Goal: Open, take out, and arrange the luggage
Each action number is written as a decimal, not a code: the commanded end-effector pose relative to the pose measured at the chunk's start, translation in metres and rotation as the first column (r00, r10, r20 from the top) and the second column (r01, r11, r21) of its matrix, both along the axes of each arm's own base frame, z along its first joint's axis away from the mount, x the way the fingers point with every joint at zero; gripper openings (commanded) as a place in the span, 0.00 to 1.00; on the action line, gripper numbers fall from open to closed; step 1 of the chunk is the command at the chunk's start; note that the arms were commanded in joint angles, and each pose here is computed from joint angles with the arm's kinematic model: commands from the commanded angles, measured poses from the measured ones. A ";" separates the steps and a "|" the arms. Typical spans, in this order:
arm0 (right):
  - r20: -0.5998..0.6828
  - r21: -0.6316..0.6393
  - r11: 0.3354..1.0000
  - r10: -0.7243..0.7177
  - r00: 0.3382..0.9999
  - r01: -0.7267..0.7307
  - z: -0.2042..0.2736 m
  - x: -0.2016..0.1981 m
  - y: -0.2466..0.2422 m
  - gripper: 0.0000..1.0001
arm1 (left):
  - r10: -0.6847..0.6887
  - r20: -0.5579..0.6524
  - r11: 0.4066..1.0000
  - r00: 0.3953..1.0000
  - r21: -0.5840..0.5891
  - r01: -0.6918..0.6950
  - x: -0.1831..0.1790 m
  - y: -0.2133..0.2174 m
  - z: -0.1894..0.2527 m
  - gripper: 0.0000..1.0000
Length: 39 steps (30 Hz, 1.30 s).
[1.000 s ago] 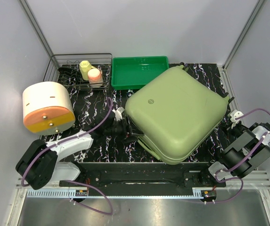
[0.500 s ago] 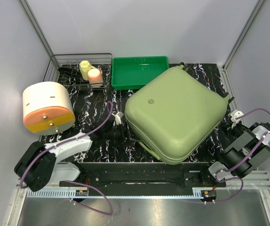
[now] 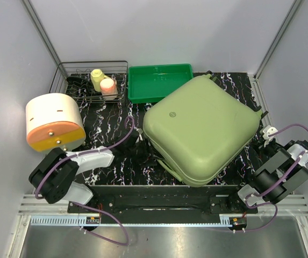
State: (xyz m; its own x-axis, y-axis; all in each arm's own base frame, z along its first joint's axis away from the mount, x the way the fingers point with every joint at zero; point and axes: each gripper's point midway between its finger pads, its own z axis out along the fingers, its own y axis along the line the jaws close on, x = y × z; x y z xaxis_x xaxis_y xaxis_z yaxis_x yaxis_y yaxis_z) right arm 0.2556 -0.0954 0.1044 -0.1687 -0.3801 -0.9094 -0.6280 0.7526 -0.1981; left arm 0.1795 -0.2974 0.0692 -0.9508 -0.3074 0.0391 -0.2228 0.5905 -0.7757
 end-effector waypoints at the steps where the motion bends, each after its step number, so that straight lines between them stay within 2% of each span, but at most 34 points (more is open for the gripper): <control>1: 0.073 0.078 0.997 0.021 0.997 -0.027 0.020 0.005 0.019 0.00 | 0.090 -0.034 0.995 0.995 0.043 -0.089 0.021 0.002 -0.011 0.49; 3: 0.072 0.072 0.997 0.012 0.997 -0.017 0.021 0.008 0.014 0.00 | 0.091 -0.030 0.993 0.995 0.084 -0.089 0.023 0.020 -0.017 0.42; 4: 0.074 0.069 0.998 0.005 0.997 -0.010 0.022 0.009 0.012 0.00 | 0.090 -0.042 0.990 0.995 0.111 -0.085 0.020 0.030 -0.022 0.28; 6: 0.074 0.062 0.998 -0.010 0.997 0.006 0.024 0.014 0.005 0.00 | 0.095 -0.044 0.980 0.995 0.181 -0.085 0.020 0.055 -0.030 0.14; 7: 0.074 0.056 0.998 -0.012 0.997 0.008 0.025 0.015 0.003 0.00 | 0.093 -0.043 0.976 0.995 0.200 -0.082 0.019 0.063 -0.032 0.04; 8: 0.077 0.050 0.999 -0.014 0.997 0.010 0.027 0.017 0.000 0.00 | 0.065 -0.049 0.970 0.997 0.237 -0.052 0.013 0.076 -0.037 0.00; 12: 0.083 0.034 0.999 -0.019 0.996 0.016 0.034 0.025 -0.012 0.00 | 0.065 0.010 0.949 0.998 0.309 -0.065 0.022 0.116 -0.035 0.00; 17: 0.119 0.028 1.000 -0.011 0.993 0.008 0.048 0.039 -0.025 0.00 | -0.015 0.059 0.926 0.998 0.378 -0.008 0.022 0.140 -0.027 0.00; 21: 0.161 0.053 0.998 0.024 0.987 -0.033 0.059 0.043 -0.022 0.00 | -0.013 0.083 0.907 0.996 0.419 -0.023 0.034 0.158 -0.026 0.00; 26: 0.199 0.067 0.987 0.127 0.972 -0.143 0.070 0.042 -0.004 0.00 | -0.085 0.101 0.887 0.991 0.461 0.029 0.047 0.166 -0.023 0.00; 28: 0.204 0.111 0.982 0.128 0.970 -0.153 0.070 0.048 -0.004 0.00 | -0.084 0.106 0.884 0.991 0.467 0.025 0.051 0.168 -0.023 0.00; 32: 0.225 0.117 0.972 0.174 0.959 -0.204 0.070 0.058 0.003 0.00 | -0.097 0.121 0.879 0.988 0.476 0.029 0.058 0.169 -0.021 0.00; 36: 0.150 0.130 0.957 0.239 0.959 -0.259 0.056 0.054 0.015 0.00 | -0.124 0.133 0.887 0.983 0.459 0.050 0.064 0.165 -0.016 0.00; 37: 0.119 0.125 0.955 0.255 0.960 -0.269 0.053 0.049 0.016 0.10 | -0.134 0.140 0.891 0.981 0.450 0.057 0.065 0.163 -0.014 0.00; 38: 0.072 0.136 0.950 0.273 0.959 -0.280 0.049 0.042 0.018 0.26 | -0.143 0.140 0.893 0.980 0.445 0.067 0.064 0.162 -0.014 0.00; 39: 0.012 0.119 0.944 0.309 0.951 -0.308 0.041 0.031 0.019 0.53 | -0.150 0.146 0.894 0.978 0.442 0.071 0.066 0.161 -0.014 0.00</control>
